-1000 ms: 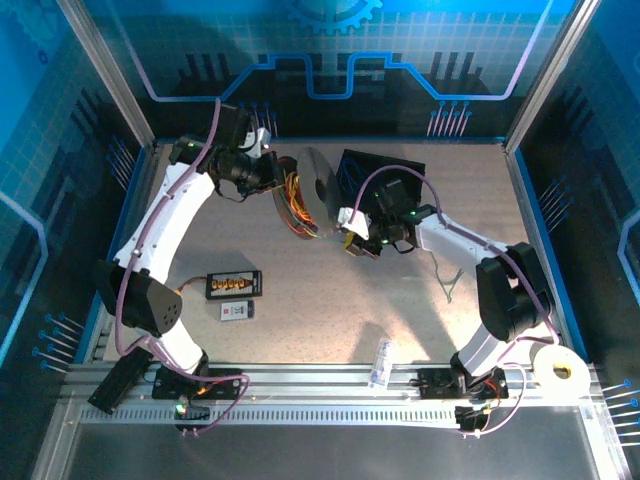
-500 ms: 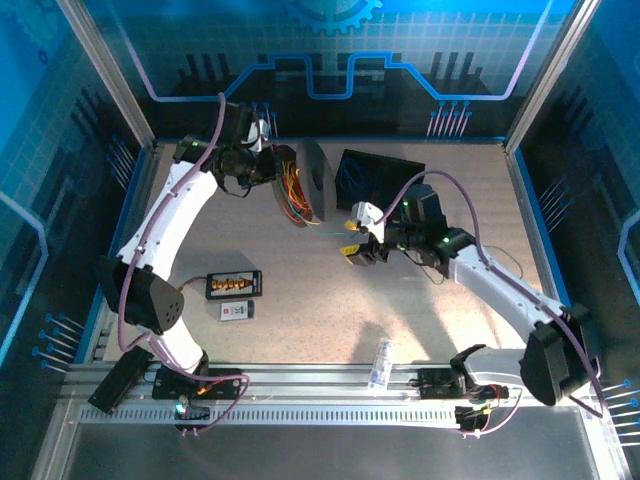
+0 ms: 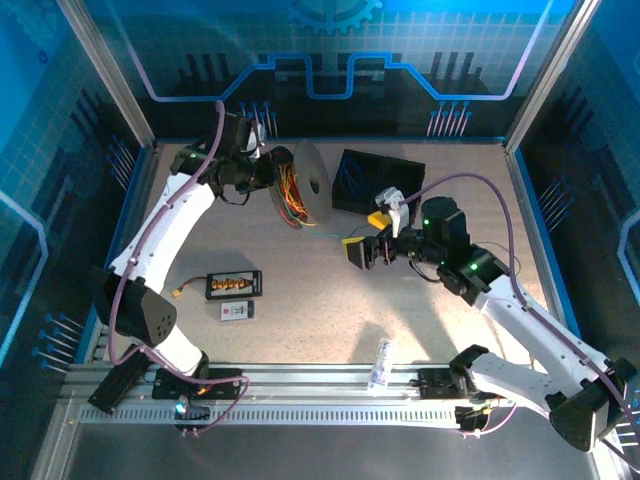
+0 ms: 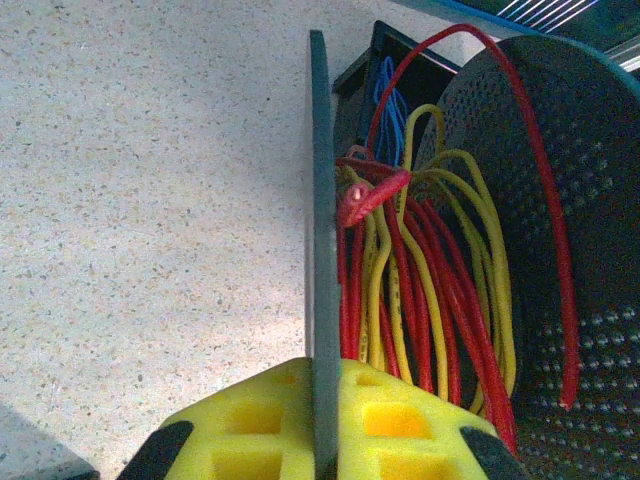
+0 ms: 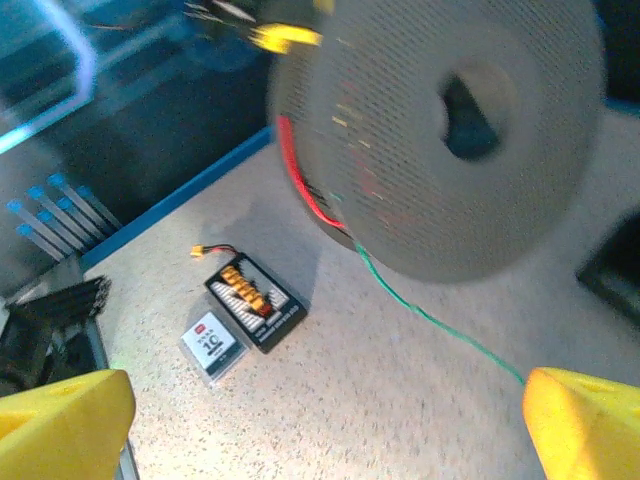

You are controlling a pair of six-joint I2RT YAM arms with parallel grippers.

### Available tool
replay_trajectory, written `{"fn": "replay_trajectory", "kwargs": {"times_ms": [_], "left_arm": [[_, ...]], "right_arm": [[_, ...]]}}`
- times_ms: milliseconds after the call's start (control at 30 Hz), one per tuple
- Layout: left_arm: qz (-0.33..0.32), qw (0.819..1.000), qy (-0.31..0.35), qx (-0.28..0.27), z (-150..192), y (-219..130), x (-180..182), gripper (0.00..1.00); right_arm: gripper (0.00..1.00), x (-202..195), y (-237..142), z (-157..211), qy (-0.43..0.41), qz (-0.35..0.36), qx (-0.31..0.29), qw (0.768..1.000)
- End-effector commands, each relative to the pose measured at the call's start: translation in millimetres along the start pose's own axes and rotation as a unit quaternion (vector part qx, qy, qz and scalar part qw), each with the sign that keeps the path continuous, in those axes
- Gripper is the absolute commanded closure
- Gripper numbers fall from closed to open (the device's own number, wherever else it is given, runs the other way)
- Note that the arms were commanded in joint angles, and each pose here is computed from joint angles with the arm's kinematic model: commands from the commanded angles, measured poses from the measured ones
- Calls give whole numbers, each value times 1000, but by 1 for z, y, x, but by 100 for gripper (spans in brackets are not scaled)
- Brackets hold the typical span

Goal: Wrap the cables

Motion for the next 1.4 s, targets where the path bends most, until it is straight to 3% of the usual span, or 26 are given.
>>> {"fn": "replay_trajectory", "kwargs": {"times_ms": [0, 267, 467, 600, 767, 1033, 1367], "left_arm": [[31, 997, 21, -71, -15, -38, -20, 100], [28, 995, 25, -92, -8, -61, -25, 100], [38, 993, 29, -111, -2, -79, -29, 100], [49, 991, 35, -117, 3, -89, -35, 100], [61, 990, 41, -118, 9, -94, -42, 100], [89, 988, 52, -114, 17, -100, -52, 100], [107, 986, 63, -114, 29, -111, -58, 100]], "right_arm": [[0, -3, -3, 11, 110, 79, 21, 991], [0, 0, 20, 24, 253, 66, 18, 965], [6, -44, 35, 42, 381, 136, 6, 915], [6, -61, 39, 40, 416, 176, -10, 892], [15, -95, 43, 42, 473, 213, -28, 855], [23, -138, 56, 32, 496, 223, -57, 837], [31, -171, 78, 36, 497, 212, -54, 839]]}}
Point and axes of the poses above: each hand's point on the last joint's axis, 136 mm out from that joint toward the fingers, its own y axis out along the fingers, its own x axis along the line the jaws close on, z = x × y, the point moved 5 cm from there along -y, back along the fingers, and after that the axes turned 8 degrees about y, right-handed, at the moved point
